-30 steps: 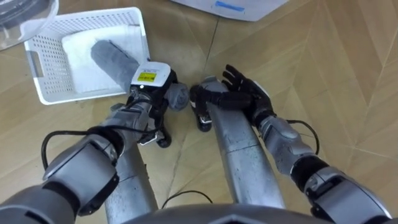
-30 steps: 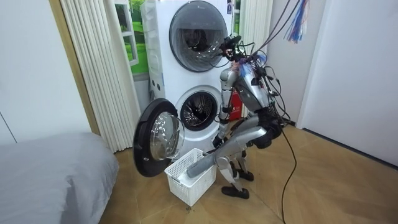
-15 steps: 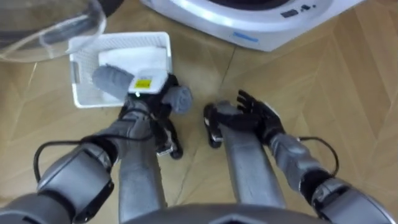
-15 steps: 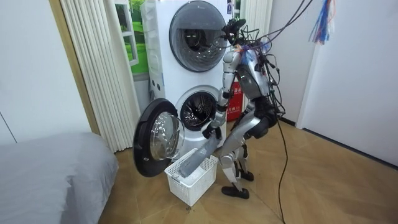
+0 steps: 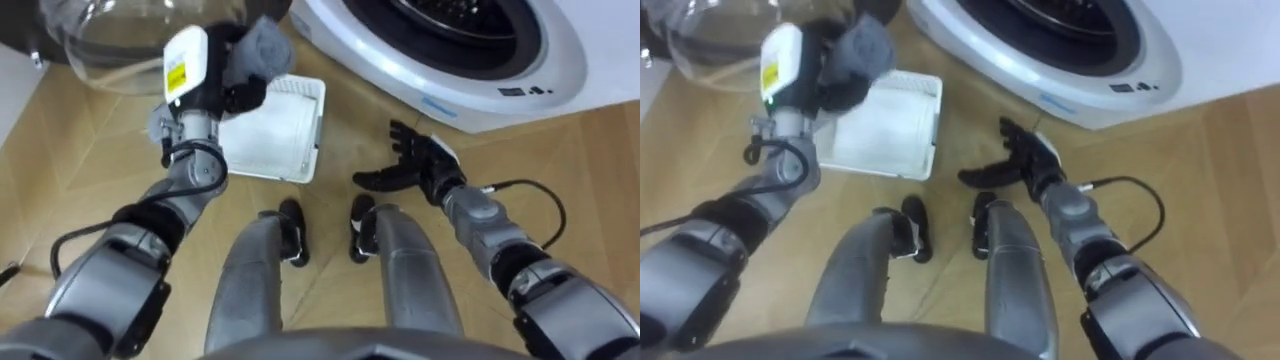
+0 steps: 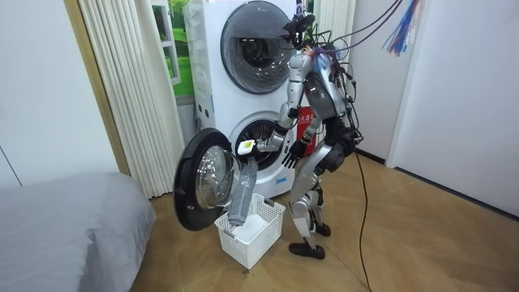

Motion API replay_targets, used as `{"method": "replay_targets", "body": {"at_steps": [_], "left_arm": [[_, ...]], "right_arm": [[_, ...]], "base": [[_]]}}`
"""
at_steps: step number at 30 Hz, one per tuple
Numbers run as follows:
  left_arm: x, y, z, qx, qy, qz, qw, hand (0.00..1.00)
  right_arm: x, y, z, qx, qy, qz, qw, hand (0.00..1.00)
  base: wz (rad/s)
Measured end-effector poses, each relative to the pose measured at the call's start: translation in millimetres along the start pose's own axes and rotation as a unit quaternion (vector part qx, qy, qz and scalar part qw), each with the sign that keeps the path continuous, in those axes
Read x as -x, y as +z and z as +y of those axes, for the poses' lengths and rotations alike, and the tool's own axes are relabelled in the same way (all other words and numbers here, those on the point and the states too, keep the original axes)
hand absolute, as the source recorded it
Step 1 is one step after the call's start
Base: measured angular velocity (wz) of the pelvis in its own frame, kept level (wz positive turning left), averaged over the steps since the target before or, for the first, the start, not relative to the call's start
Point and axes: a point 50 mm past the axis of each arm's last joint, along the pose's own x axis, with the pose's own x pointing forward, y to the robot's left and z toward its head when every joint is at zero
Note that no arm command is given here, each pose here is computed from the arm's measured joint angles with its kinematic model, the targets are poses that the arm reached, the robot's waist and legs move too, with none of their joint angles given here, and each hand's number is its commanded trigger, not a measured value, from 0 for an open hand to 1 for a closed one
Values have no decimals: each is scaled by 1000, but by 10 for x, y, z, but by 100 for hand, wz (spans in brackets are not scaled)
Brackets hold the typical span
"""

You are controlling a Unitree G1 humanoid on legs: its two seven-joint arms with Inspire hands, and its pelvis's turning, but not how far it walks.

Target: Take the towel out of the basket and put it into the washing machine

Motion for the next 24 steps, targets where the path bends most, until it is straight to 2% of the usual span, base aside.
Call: {"method": "replay_targets", "body": {"at_steps": [4,6,7,9,13,19,24], "left_arm": [[-4,74,-10,108,-16,33,993,100],[-16,84,-24,187,-37,64,980,100],[-18,81,-33,205,-44,72,975,100],[39,67,-99,288,-79,103,949,100],[151,57,-220,397,-150,129,896,100],[265,120,-383,478,-257,123,831,100],[299,128,-432,546,-282,139,776,100]], "right_arm": [[-37,102,6,15,9,-12,1000,0],[-59,166,26,20,19,-18,999,0],[-63,180,35,21,22,-20,999,0],[-63,172,65,20,33,-19,999,0],[-48,104,104,17,47,-7,999,0],[-51,93,153,11,54,-7,998,0],[-45,87,193,8,65,-10,998,0]], "base": [[7],[0],[4],[4],[9],[1],[-5]]}}
